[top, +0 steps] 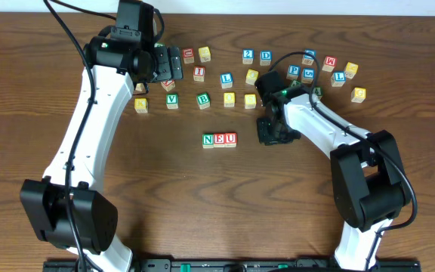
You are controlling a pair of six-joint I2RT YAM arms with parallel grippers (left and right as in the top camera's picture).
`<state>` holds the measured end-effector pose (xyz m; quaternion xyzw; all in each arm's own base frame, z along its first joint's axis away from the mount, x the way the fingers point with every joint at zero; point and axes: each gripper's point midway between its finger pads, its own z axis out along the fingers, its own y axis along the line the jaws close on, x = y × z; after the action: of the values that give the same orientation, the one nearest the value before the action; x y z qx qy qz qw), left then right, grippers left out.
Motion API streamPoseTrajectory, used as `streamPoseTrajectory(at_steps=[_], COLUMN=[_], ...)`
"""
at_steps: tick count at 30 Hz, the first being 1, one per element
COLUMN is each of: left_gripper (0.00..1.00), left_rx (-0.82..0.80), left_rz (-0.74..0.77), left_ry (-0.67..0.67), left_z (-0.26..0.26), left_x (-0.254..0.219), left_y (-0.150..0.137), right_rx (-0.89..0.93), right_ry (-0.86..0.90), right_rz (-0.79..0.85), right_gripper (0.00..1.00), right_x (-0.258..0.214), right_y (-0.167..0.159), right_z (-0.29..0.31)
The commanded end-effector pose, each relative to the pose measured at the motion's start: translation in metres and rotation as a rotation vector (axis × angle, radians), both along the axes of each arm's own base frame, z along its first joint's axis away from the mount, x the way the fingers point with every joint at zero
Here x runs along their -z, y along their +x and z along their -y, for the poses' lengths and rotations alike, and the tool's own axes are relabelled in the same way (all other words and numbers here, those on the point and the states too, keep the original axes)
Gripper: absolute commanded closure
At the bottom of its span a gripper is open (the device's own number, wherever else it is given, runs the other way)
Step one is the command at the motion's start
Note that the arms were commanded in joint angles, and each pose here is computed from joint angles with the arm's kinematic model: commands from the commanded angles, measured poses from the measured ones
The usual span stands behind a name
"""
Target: Spell out NEURIPS
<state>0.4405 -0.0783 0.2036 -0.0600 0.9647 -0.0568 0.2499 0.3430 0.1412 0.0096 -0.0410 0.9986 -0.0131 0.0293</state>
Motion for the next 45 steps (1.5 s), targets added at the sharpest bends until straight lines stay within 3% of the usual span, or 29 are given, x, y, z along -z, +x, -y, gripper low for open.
streamPoseTrajectory(at_steps=[1,14,23,45], left_gripper=[0.02,0.02,0.02,0.02], left_rx=[0.001,0.001,0.001,0.001], left_rz=[0.016,0.016,0.015,0.001], left_ry=[0.015,0.015,0.015,0.018], left_z=[-0.003,-0.003,-0.003,-0.004], left_x=[-0.004,-0.004,-0.004,-0.003], left_y=[0.004,0.004,0.004,0.001], right_rx=[0.002,0.0,0.011,-0.02], right_ry=[-0.008,-0.017,0.004,0.005], right_rz=[0.019,-0.114,-0.317,-0.48], right_gripper=[0.77,0.83,0.8,0.83], right_x=[-0.009,-0.04,-0.05,-0.03], right_y=[0.008,-0.015,-0.061,-0.114], right_z=[-0.003,-0.002,-0.001,-0.01])
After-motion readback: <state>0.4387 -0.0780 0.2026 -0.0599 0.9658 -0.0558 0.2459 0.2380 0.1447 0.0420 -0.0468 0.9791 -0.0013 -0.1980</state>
